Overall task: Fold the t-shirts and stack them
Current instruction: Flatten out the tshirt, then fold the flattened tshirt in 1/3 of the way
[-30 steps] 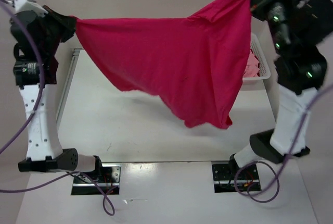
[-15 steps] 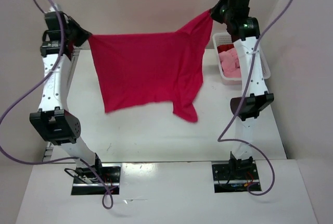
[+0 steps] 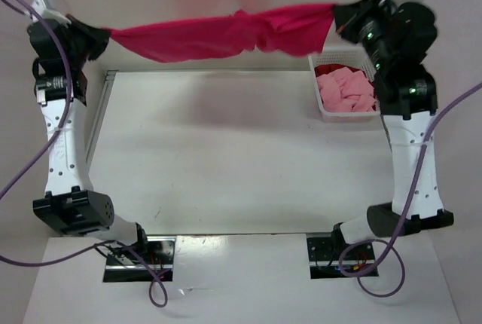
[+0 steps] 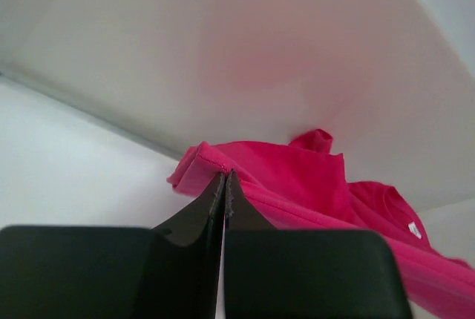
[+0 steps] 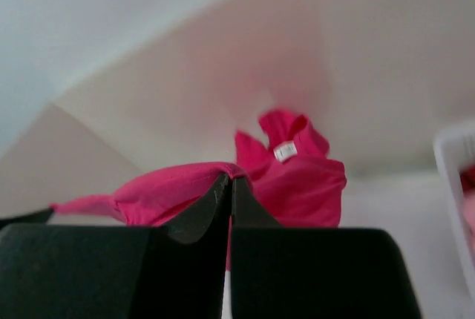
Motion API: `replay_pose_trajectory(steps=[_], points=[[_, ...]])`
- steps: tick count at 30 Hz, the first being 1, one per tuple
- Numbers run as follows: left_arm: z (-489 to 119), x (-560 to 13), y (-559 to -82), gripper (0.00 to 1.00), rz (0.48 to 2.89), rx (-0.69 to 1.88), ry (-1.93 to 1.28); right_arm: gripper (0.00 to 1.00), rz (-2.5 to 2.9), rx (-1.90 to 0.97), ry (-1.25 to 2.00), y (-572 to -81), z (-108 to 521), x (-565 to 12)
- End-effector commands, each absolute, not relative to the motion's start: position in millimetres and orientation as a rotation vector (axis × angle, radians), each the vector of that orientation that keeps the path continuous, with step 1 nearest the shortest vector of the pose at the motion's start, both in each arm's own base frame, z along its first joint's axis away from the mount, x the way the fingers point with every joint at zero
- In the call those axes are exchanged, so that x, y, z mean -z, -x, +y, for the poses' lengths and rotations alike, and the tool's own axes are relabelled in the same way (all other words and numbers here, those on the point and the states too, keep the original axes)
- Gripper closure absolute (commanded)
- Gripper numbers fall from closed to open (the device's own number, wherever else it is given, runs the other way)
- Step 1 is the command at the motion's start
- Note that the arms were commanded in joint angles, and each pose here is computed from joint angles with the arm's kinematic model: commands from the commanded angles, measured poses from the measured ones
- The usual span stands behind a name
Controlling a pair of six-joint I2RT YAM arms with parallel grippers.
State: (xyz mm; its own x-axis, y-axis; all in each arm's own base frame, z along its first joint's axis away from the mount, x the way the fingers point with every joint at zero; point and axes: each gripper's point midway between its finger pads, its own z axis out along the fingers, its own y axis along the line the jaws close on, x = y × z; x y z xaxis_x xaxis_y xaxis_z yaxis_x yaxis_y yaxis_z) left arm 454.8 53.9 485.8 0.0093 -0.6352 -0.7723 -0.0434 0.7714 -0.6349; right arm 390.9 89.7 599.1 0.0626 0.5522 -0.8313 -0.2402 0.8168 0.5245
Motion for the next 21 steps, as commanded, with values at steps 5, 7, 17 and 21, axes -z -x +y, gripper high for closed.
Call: replay_pose_trajectory(steps=[5,7,17,21], points=[[63.7,-305.8,-429.5,1.0,1.787,0.393,0.727,1.0,2.004,-0.463,-0.405,-407.6,87.2,-313.6],[63.6,-275.1,-413.0,1.0,1.829,0.362,0.758,1.0,2.124,-0.434,-0.44,-380.9,83.4,-252.5],[49.8,-124.5,-303.2,1.0,2.208,0.207,0.938,1.0,2.468,-0.467,-0.505,-276.3,87.6,-158.0],[40.8,-131.0,-290.6,1.0,2.247,0.242,0.954,1.0,2.508,-0.547,-0.5,-245.8,95.1,-165.8]])
